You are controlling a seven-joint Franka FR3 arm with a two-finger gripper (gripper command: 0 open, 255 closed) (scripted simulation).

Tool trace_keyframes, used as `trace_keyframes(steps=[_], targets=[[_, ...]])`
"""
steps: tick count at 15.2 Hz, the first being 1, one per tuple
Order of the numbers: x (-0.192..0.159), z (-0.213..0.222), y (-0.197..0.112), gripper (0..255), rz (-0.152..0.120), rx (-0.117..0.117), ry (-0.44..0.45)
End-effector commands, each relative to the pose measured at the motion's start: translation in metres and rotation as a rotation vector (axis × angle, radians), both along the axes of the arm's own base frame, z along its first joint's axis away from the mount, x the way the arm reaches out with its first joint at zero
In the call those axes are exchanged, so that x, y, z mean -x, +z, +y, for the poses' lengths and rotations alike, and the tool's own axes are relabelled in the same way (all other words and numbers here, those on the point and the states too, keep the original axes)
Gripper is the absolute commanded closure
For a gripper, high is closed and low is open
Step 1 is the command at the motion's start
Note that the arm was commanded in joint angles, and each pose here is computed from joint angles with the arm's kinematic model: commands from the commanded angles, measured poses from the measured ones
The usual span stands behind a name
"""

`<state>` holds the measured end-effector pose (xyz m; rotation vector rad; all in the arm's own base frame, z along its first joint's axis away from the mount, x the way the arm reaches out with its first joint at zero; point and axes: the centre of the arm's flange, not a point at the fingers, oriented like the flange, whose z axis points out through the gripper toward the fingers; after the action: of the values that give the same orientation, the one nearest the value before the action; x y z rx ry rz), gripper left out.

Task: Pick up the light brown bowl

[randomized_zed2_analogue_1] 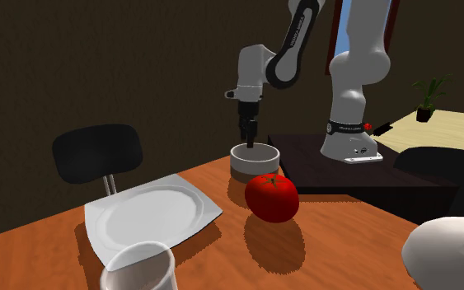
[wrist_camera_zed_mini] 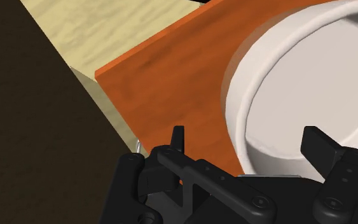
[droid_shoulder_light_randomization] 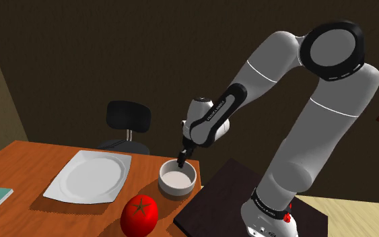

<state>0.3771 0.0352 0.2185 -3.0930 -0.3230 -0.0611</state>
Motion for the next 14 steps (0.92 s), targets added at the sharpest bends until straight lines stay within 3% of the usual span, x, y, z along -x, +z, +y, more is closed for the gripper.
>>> trace_keyframes(steps=[1,5,6,14], targets=[[0.001,0.001,-0.011,0,-0.001,0.000,0.000],[0.001,0.001,-0.025,0,-0.001,0.000,0.000],[0.000,0.000,-0.025,255,-0.001,0.000,0.000],[0.001,0.000,-0.025,255,-0.001,0.000,0.000]])
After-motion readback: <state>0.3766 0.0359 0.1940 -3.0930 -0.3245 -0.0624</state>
